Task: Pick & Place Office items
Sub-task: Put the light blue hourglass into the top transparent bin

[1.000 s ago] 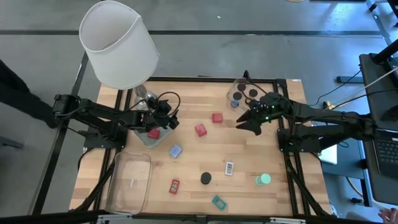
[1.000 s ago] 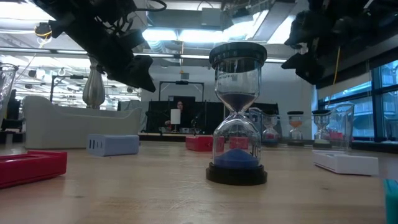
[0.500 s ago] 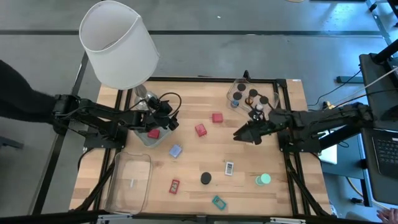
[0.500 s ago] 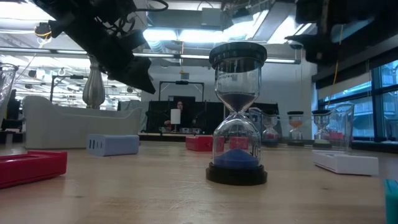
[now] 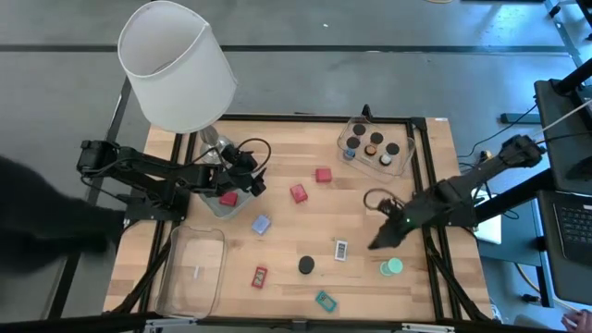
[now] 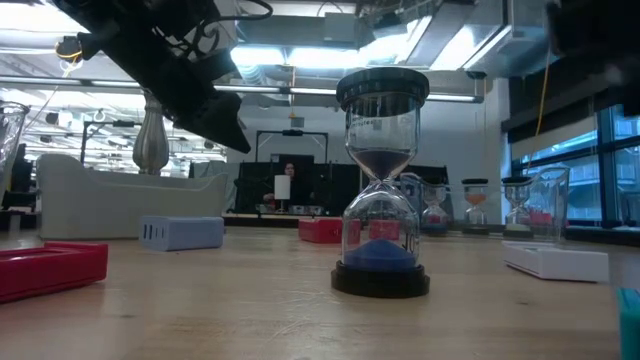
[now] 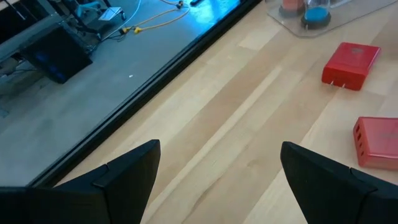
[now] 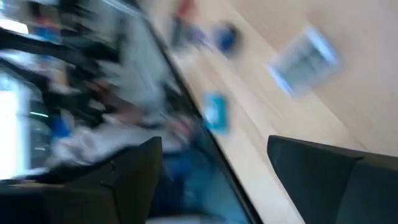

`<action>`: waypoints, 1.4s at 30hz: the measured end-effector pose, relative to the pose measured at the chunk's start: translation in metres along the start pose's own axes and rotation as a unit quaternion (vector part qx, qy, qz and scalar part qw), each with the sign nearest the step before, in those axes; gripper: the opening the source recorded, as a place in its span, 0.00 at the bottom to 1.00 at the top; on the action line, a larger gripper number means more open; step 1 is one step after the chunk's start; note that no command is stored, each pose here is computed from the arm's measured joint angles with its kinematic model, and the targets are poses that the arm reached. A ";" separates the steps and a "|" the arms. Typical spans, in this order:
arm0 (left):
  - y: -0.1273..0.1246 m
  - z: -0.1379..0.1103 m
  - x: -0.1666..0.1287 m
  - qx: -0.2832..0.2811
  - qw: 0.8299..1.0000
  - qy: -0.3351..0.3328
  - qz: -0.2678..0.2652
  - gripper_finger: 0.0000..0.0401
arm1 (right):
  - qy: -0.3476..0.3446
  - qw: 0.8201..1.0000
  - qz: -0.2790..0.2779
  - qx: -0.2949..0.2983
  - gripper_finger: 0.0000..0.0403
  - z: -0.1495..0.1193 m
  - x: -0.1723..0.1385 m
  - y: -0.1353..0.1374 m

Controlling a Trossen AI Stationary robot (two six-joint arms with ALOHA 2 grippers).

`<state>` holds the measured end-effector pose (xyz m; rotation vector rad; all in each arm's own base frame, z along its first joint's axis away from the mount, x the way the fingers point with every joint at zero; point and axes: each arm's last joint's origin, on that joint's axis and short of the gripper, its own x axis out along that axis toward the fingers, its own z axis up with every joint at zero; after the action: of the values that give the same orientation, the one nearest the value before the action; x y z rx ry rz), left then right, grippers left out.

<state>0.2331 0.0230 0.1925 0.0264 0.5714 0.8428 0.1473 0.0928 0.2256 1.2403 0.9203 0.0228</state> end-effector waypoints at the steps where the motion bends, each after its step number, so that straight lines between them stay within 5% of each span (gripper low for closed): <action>1: 0.000 0.000 0.000 -0.003 1.000 0.000 0.000 0.83 | 0.014 0.999 -0.029 0.016 0.72 -0.003 0.000 -0.006; 7: 0.000 0.001 0.000 -0.016 1.000 -0.005 0.003 0.83 | 0.069 0.980 -0.161 0.091 0.70 -0.014 -0.005 -0.029; 13: -0.001 0.003 0.000 -0.023 1.000 -0.014 0.001 0.83 | 0.026 0.983 -0.173 0.063 0.70 -0.012 -0.002 -0.032; 19: 0.000 0.003 0.001 -0.024 1.000 -0.014 0.003 0.83 | -0.030 0.984 -0.157 -0.081 0.70 -0.007 0.010 -0.026; 29: 0.005 0.004 0.005 -0.041 0.999 -0.011 0.014 0.83 | -0.184 0.938 -0.146 -0.255 0.70 0.004 0.029 -0.012; 37: 0.010 0.005 0.009 -0.081 0.996 -0.009 0.024 0.83 | -0.252 0.879 -0.067 -0.398 0.70 0.008 0.035 0.016; 42: 0.011 0.005 0.010 -0.122 0.992 -0.009 0.027 0.83 | -0.204 0.836 -0.167 -0.482 0.70 0.010 0.022 0.031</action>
<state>0.2332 0.0382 0.1952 -0.1739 0.4482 0.9585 0.1820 0.1068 0.2384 0.1140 0.5880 -0.0509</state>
